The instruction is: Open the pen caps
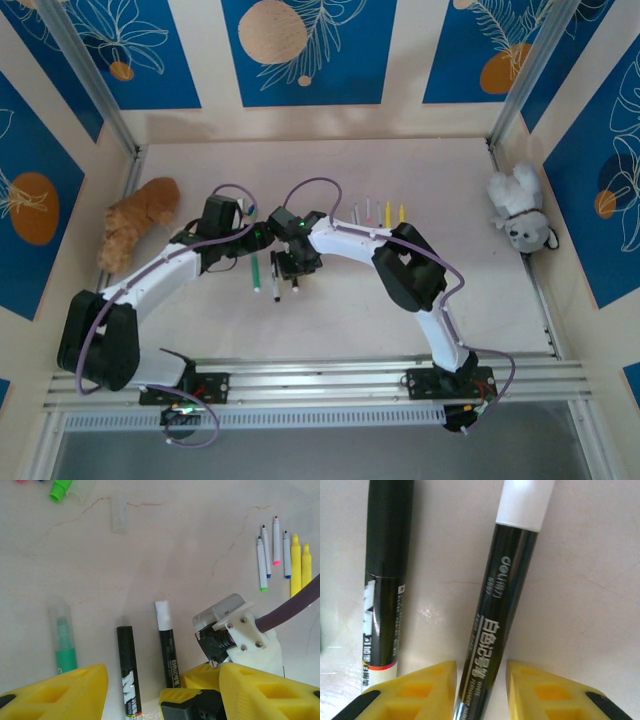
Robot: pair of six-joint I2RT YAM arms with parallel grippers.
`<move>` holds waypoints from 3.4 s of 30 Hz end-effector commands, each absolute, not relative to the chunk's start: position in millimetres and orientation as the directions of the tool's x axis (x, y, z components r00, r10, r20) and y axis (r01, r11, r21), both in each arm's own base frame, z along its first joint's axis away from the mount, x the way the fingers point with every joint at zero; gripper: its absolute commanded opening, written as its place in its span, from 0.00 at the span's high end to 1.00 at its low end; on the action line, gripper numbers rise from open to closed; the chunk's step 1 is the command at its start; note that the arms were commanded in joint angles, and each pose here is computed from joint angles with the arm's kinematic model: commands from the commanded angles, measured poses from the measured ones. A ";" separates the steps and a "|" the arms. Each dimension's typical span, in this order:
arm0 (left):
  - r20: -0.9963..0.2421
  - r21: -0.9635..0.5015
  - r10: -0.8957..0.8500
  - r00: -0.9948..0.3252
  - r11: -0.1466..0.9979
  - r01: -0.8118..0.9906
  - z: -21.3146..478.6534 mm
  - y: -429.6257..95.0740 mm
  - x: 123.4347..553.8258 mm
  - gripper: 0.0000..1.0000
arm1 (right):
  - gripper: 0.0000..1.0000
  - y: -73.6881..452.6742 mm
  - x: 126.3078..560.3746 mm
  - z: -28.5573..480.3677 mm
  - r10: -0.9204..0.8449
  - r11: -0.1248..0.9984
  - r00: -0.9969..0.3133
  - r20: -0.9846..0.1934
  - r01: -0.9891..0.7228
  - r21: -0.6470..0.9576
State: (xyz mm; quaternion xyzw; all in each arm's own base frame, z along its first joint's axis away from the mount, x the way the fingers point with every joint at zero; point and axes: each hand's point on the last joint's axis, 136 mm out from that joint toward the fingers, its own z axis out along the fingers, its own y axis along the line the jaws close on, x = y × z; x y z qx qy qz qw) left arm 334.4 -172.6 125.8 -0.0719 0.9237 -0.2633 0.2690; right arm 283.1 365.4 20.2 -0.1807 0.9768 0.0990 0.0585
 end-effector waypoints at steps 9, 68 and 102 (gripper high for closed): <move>-0.474 -0.572 -0.284 -0.834 0.819 0.046 130.8 -184.3 341.0 0.40 | 0.77 364.3 266.7 -19.2 -0.376 0.922 -0.926 -0.031 -0.377 0.091; -0.389 -0.732 -0.314 -0.866 0.676 0.084 139.9 -255.4 353.2 1.00 | 1.00 352.4 259.0 129.6 -0.275 0.768 -0.857 -0.435 -0.468 0.436; -0.492 -0.644 -0.314 -0.812 0.758 0.098 173.4 -230.5 377.8 1.00 | 1.00 355.6 209.4 91.1 -0.364 0.760 -0.894 -0.260 -0.446 0.472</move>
